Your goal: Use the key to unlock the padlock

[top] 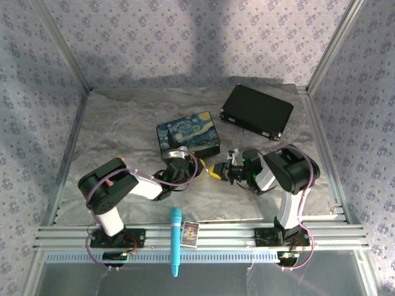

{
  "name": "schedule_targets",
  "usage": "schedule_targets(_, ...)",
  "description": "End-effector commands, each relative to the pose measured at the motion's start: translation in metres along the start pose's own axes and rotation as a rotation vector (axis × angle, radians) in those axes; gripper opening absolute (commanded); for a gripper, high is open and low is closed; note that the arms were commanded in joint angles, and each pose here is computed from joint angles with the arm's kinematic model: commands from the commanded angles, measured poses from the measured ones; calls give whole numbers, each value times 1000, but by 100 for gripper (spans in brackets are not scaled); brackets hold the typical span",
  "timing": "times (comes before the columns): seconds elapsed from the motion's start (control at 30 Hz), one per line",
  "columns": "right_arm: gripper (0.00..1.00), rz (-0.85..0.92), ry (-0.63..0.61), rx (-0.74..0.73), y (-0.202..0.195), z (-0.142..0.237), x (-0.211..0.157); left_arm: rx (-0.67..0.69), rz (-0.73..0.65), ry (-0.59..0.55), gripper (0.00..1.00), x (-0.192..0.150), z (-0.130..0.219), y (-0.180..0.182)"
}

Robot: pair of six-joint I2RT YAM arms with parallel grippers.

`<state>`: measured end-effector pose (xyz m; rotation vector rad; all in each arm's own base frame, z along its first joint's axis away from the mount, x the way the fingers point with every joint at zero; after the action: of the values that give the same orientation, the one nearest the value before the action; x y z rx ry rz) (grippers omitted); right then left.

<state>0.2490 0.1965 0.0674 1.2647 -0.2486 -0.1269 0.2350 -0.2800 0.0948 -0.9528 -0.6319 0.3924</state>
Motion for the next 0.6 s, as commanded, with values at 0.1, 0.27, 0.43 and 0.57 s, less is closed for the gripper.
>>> schedule_targets(0.1, 0, 26, -35, 29, 1, 5, 8, 45, 85, 113, 1, -12, 4, 9)
schedule_targets(0.27, 0, 51, -20, 50, 8, 1, 6, 50, 83, 115, 2, -12, 1, 8)
schedule_targets(0.43, 0, 64, -9, 64, 12, 0, 2, 59, 80, 121, 3, -13, -1, 9)
schedule_targets(0.57, 0, 63, -4, 82, 14, -2, 2, 64, 87, 121, 7, -14, -3, 11)
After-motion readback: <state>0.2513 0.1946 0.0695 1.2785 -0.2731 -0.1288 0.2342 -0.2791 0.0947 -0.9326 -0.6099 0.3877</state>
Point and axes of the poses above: each hand's point on the last joint's axis, 136 mm out from that joint toward the fingers, its own z axis back along the fingers, its own y axis along the line the jaws close on, x = y × z, the point moved 7 cm from there along z, back along the fingers, and after that the axes turned 5 degrees about z, right-handed, at the moved point
